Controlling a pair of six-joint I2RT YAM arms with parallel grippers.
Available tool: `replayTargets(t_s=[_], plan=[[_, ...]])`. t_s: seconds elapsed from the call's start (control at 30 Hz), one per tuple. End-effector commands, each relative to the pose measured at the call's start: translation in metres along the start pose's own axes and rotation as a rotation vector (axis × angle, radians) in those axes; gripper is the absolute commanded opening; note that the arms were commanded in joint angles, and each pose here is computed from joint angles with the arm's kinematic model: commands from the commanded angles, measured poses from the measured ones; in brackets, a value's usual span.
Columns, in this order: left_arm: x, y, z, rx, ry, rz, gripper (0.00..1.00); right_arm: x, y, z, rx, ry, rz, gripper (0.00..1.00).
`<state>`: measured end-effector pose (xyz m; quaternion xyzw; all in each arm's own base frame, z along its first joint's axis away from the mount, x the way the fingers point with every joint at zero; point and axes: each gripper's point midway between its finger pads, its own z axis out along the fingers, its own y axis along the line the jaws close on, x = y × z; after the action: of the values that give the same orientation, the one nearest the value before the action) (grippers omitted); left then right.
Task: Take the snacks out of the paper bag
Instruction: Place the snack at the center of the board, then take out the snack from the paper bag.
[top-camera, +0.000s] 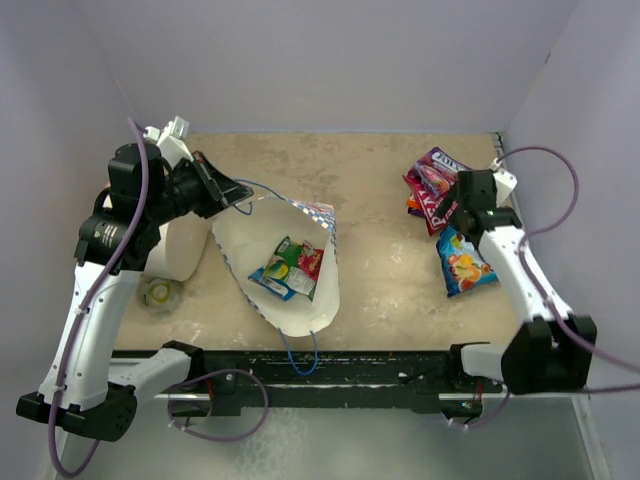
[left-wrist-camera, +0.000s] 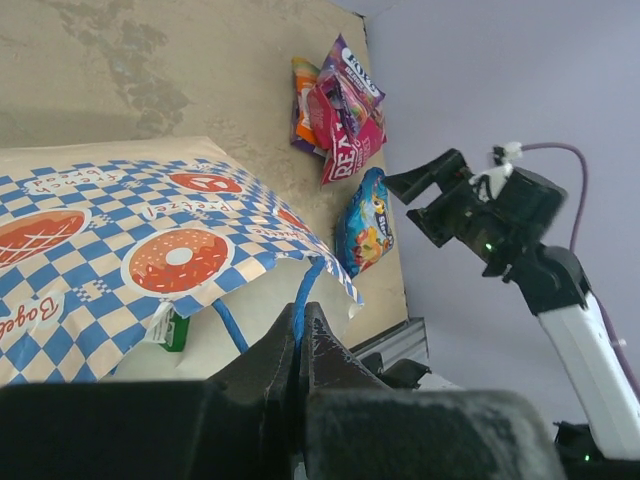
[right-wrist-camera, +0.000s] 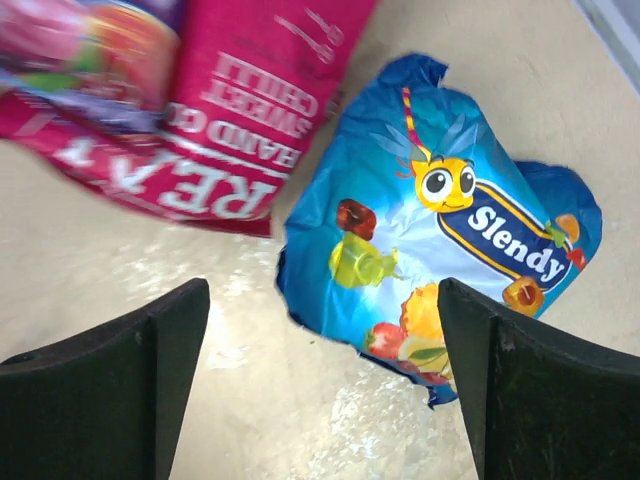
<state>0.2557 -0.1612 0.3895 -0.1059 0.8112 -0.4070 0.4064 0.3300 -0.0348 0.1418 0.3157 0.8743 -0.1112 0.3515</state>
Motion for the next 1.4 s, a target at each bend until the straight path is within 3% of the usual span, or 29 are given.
replayTargets(t_s=[0.0,0.2,0.33,0.43,0.6,0.73,0.9,1.03,1.2,1.37], plan=[[-0.011,-0.018,-0.008,0.073,-0.039,0.048,0.00,-0.031,0.014,-0.052,-0.246,-0.157,0.045,1.00],[-0.002,-0.027,-0.013,0.135,-0.010,0.043,0.00,0.009,0.004,-0.080,-0.382,-0.107,0.063,0.99],[0.008,-0.035,-0.016,0.194,0.031,0.023,0.00,0.044,0.036,-0.109,-0.657,0.023,0.111,0.99],[0.015,-0.037,-0.019,0.215,0.062,0.011,0.00,0.049,0.054,-0.135,-0.820,0.049,0.124,1.00],[0.025,-0.039,-0.025,0.237,0.098,0.007,0.00,0.051,0.097,-0.191,-0.975,0.042,-0.072,1.00],[0.031,-0.040,-0.028,0.251,0.121,0.005,0.00,0.044,0.130,-0.250,-1.063,-0.025,-0.190,1.00],[0.034,-0.042,-0.031,0.260,0.135,0.003,0.00,0.032,0.152,-0.329,-1.225,-0.101,-0.189,1.00],[0.036,-0.042,-0.033,0.261,0.140,0.007,0.00,0.054,0.163,-0.394,-1.388,-0.155,-0.214,1.00],[0.035,-0.041,-0.032,0.257,0.141,0.008,0.00,0.122,0.177,-0.422,-1.357,-0.220,-0.490,1.00],[0.035,-0.041,-0.033,0.254,0.136,0.006,0.00,0.172,0.197,-0.415,-1.219,-0.401,-0.780,1.00]])
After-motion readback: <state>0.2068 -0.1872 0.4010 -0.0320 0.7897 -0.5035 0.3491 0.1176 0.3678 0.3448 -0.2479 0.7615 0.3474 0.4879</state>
